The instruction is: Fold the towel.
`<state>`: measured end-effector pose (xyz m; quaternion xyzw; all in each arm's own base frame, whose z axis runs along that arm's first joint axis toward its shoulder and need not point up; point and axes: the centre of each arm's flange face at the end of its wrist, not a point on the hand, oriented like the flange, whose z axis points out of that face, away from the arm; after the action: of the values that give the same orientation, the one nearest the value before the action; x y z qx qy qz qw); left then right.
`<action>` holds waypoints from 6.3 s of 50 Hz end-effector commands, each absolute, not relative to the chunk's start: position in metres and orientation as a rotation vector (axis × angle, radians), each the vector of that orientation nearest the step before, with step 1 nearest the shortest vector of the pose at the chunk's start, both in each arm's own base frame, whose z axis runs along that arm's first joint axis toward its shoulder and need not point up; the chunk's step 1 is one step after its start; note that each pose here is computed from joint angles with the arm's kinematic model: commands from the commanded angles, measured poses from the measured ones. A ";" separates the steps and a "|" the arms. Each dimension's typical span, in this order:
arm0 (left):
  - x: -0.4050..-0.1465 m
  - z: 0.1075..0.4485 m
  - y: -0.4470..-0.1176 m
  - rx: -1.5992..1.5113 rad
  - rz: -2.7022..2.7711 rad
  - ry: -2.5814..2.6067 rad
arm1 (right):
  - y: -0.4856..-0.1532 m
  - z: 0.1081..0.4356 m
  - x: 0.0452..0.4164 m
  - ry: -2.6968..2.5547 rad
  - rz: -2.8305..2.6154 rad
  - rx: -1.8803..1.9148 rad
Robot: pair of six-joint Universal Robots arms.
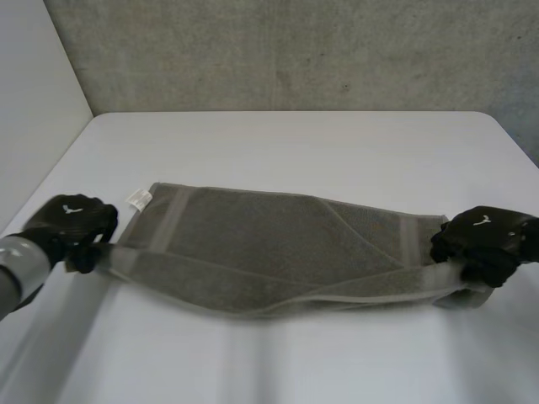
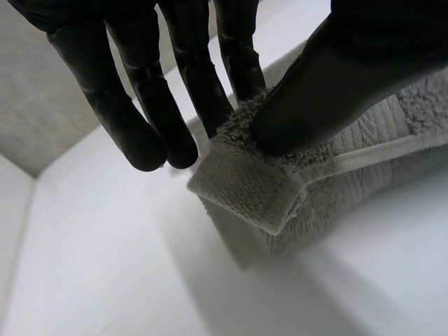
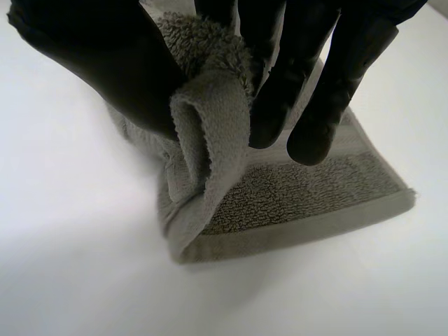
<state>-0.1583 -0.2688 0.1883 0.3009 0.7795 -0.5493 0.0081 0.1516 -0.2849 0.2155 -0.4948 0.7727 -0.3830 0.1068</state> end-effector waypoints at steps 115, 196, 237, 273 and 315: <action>-0.241 0.203 -0.355 0.870 -2.075 2.239 | -0.332 0.250 0.172 2.234 -1.726 -0.963; -0.221 0.107 -0.349 1.053 -1.727 2.319 | -0.305 0.139 0.148 2.424 -1.783 -1.095; -0.200 0.153 -0.266 1.026 -1.705 2.331 | -0.319 0.156 0.115 2.504 -1.733 -1.325; -0.197 0.241 -0.288 0.694 -2.140 2.214 | -0.270 0.245 0.292 1.739 -1.974 -1.704; -0.327 0.202 -0.212 1.138 -2.242 2.519 | -0.235 0.213 0.240 1.990 -1.708 -1.135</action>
<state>-0.3032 -0.2259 0.2064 0.3134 0.6922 -0.6306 -0.1581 0.2708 -0.2242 0.2325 -0.4159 0.6498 -0.6149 0.1635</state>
